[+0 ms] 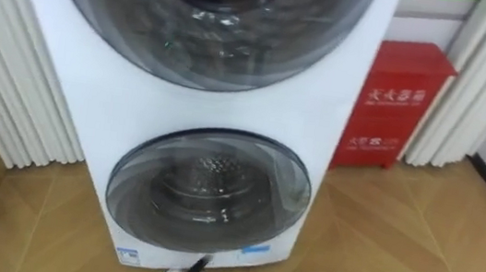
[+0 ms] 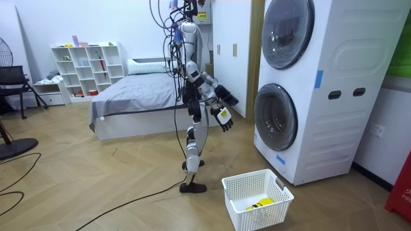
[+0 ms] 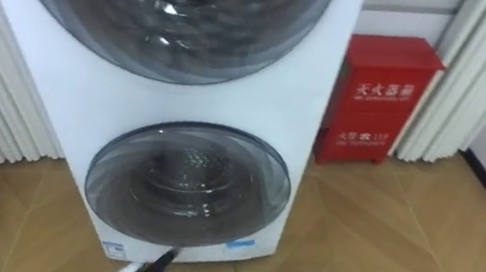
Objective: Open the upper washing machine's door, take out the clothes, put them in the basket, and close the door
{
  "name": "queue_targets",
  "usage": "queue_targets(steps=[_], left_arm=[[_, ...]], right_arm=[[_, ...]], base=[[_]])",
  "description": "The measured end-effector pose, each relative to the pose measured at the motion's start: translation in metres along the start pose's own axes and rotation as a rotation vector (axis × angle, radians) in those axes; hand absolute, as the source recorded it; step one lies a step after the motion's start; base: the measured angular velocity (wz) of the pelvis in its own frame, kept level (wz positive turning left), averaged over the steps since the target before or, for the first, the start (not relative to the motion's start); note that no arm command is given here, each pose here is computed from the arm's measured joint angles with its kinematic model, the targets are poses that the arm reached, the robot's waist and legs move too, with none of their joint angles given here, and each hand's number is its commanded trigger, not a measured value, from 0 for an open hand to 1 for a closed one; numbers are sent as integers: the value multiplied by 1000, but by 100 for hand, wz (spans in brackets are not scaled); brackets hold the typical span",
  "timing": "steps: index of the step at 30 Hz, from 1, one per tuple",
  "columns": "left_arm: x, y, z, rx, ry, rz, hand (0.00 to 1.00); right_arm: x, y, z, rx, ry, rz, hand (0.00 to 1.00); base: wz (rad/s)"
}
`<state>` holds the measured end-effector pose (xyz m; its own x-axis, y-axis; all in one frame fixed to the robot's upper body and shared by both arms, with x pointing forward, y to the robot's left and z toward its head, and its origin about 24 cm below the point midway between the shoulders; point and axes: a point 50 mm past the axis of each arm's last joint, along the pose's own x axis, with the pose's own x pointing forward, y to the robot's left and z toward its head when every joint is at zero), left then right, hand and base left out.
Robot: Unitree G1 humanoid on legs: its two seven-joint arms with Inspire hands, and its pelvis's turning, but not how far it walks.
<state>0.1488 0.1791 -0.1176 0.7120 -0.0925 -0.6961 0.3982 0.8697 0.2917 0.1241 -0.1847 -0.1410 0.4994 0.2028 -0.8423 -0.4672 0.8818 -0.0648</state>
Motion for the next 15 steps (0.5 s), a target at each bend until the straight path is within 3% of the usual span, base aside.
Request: queue_targets(steps=[3,9,13,15], left_arm=[[-13,9,-47,-47,178,95,0],[-45,15,-107,-127,423,262,0],[-67,3,-134,-155,552,291,0],[-79,-10,-146,-177,639,271,0]], right_arm=[[-2,-1,-13,38,44,-13,0],[-6,0,-35,201,93,-44,0],[-11,1,-51,382,120,-80,0],[-12,2,-58,496,130,-115,0]], base=[[3],[4],[-1],[0]])
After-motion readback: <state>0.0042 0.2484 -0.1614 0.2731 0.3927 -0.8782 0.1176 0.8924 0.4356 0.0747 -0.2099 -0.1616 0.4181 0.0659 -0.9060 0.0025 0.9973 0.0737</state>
